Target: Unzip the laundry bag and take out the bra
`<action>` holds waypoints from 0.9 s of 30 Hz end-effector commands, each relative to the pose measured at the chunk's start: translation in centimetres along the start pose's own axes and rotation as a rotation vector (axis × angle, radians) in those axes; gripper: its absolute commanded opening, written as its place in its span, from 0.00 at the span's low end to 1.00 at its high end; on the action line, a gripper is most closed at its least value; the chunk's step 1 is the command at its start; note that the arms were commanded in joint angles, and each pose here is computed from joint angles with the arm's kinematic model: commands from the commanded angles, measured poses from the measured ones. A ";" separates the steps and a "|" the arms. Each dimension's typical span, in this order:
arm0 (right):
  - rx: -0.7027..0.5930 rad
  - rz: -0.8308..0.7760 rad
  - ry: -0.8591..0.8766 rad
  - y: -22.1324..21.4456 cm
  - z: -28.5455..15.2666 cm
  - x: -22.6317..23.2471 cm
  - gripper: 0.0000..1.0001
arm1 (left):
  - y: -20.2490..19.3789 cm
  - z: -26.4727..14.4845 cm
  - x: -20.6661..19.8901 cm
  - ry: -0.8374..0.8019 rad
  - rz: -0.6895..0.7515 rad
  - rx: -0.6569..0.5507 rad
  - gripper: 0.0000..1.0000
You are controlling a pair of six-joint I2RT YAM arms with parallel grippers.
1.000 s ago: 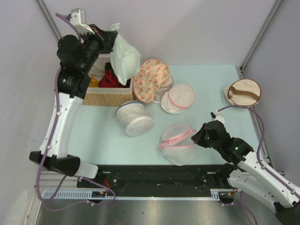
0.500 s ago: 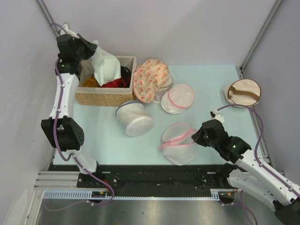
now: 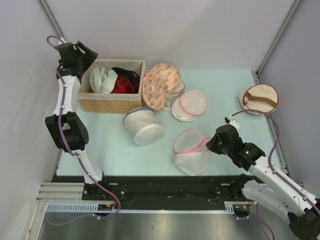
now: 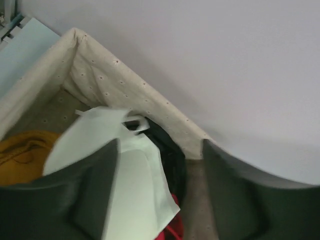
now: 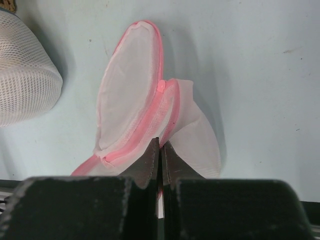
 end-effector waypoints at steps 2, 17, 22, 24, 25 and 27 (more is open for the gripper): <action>-0.027 -0.005 0.037 1.0 0.0 1.5 0.00 | 1.6 -1.6 -3.4 -0.041 0.054 -0.033 0.95; -0.099 0.015 0.128 2.9 -3.0 2.7 0.00 | -12.7 -16.0 -12.3 -0.446 0.134 0.094 0.99; -0.213 -0.015 0.053 5.4 -5.0 1.0 0.00 | -17.1 -20.4 -13.9 -0.584 0.199 0.193 0.98; -0.269 -0.037 0.009 6.6 -5.7 0.1 0.00 | -18.5 -22.6 -14.7 -0.631 0.256 0.229 0.98; -0.312 -0.036 -0.017 7.6 -6.1 -0.5 0.00 | -19.3 -23.1 -14.6 -0.637 0.265 0.249 0.98; -0.353 -0.040 -0.043 8.8 -6.9 -0.9 0.00 | -20.0 -25.4 -15.4 -0.701 0.283 0.256 0.98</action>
Point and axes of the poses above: each gripper's point midway between its finger pads, its own z axis out along the fingers, its own x axis along the line the jaws close on, y = z × x, the point moved 1 cm from there along -z, back along the fingers, and after that the axes turned 13 degrees about z, right-handed, at the moved point
